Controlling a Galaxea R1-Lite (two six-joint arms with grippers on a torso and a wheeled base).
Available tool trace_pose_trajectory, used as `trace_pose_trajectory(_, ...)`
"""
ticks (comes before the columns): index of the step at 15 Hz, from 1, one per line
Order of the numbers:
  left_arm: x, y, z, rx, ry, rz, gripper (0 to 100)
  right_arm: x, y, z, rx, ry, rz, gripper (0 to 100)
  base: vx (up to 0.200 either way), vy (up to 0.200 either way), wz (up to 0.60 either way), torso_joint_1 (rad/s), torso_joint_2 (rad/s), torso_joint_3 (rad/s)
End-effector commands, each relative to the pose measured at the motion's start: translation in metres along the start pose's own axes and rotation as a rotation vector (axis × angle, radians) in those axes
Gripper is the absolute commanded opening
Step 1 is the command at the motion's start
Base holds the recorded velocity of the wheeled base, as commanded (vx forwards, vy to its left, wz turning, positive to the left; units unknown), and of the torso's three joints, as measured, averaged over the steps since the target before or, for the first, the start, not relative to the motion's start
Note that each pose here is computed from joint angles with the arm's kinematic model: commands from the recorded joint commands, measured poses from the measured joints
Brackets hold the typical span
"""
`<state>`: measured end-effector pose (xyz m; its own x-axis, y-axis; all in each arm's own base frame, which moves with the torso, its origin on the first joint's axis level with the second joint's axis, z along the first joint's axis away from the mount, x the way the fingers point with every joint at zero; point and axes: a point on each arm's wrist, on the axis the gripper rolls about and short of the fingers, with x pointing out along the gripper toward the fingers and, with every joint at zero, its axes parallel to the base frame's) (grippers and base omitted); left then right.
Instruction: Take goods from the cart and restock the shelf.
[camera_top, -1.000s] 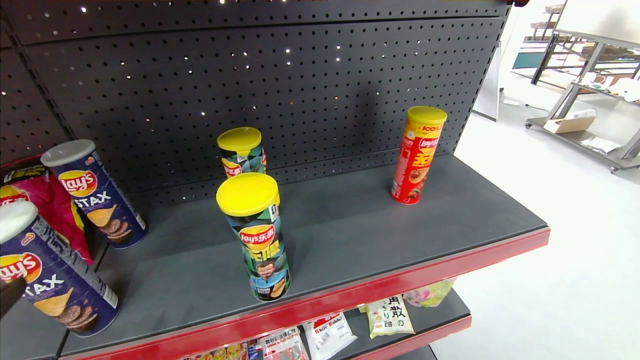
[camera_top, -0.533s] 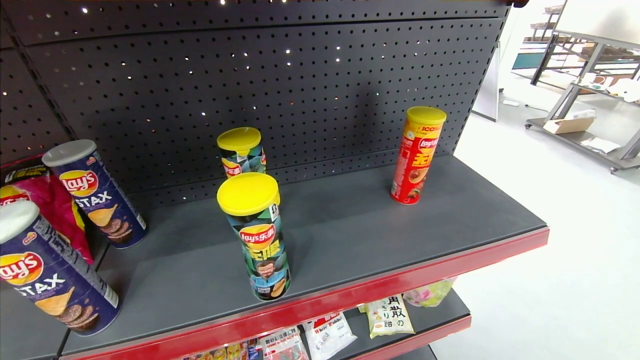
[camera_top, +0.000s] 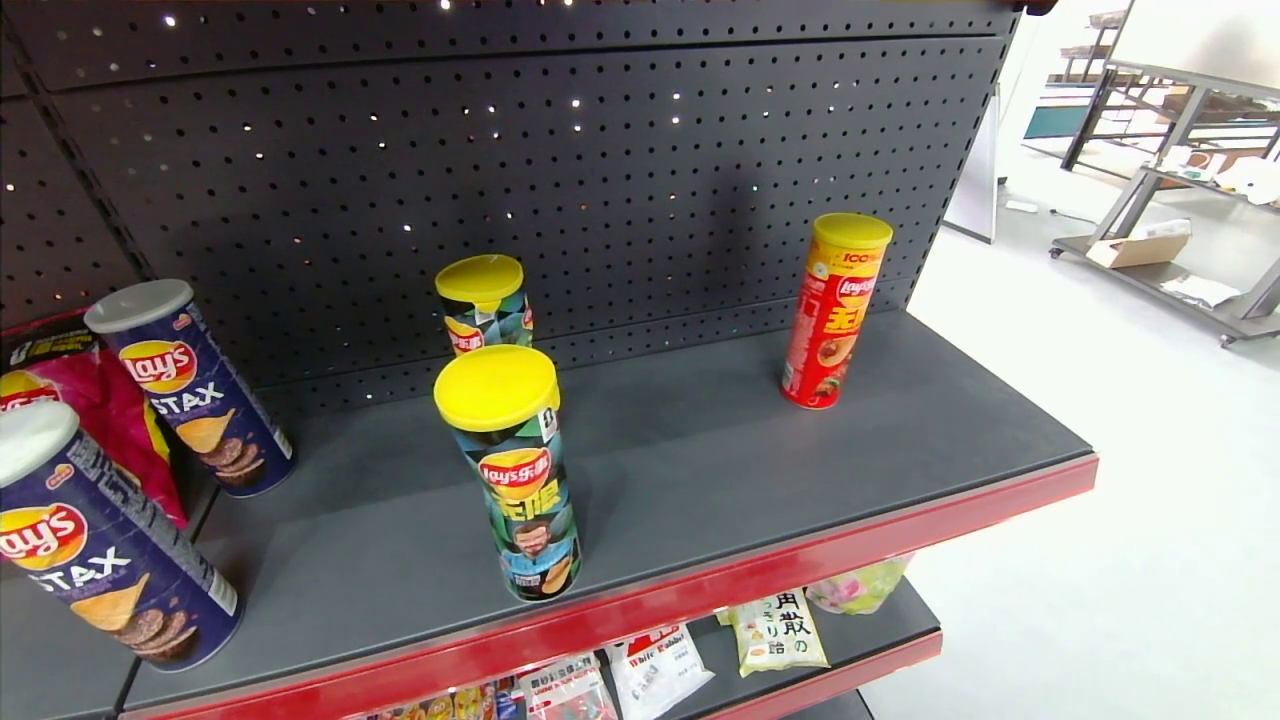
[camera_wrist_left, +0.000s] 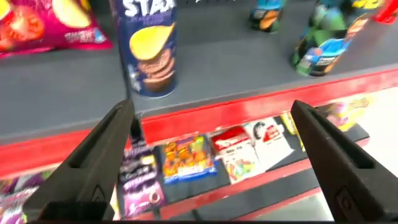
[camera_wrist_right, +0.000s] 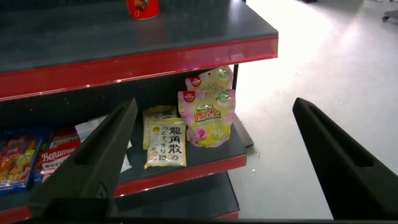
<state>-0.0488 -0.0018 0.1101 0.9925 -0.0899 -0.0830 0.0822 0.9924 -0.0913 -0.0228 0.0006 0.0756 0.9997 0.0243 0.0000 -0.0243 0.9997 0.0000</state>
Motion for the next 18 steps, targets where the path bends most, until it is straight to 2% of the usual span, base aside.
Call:
trace_pose_trajectory(1,0.002,0.001,-0.003,0.003,-0.001,0.006,100,0.000,0.000,0.000,0.000,-0.002,0.002,100,0.000,0.000,0.00,0.000,0.00,0.000)
trace_pose_trajectory(2,0.007,0.003,-0.010,0.028,0.017,0.059,100,0.000,0.000,0.000,0.000,-0.002,0.002,100,0.000,0.000,0.00,0.000,0.00,0.000)
trace_pose_trajectory(3,0.009,0.004,-0.013,0.039,0.017,0.082,100,0.000,0.000,0.000,0.000,-0.002,0.002,100,0.000,0.000,0.60,0.002,0.00,0.002)
trace_pose_trajectory(5,0.018,0.006,-0.022,0.059,-0.013,0.094,100,0.000,0.000,0.000,0.000,0.000,0.002,100,0.000,0.000,0.60,0.000,0.00,0.005)
trace_pose_trajectory(6,0.020,0.006,-0.022,0.063,-0.044,0.086,100,0.000,0.000,0.000,-0.002,0.000,0.002,100,0.000,0.000,0.60,0.002,0.01,0.007)
trace_pose_trajectory(9,0.020,0.006,-0.022,0.062,-0.048,0.081,100,0.000,0.000,0.000,0.000,-0.003,0.002,100,0.000,0.000,0.60,0.004,0.00,0.002)
trace_pose_trajectory(13,0.021,0.006,-0.023,0.059,-0.048,0.087,100,0.000,0.000,0.000,0.006,-0.002,0.002,100,0.000,0.000,0.00,0.000,0.00,0.000)
trace_pose_trajectory(15,0.027,0.007,-0.029,0.060,-0.094,0.086,100,0.000,0.000,0.000,0.003,-0.002,0.002,100,0.000,0.000,0.00,0.000,0.00,0.000)
trace_pose_trajectory(18,0.029,0.007,-0.032,0.090,-0.087,0.082,100,0.000,0.000,0.000,0.005,-0.002,0.002,100,0.000,0.000,0.00,0.000,0.00,0.000)
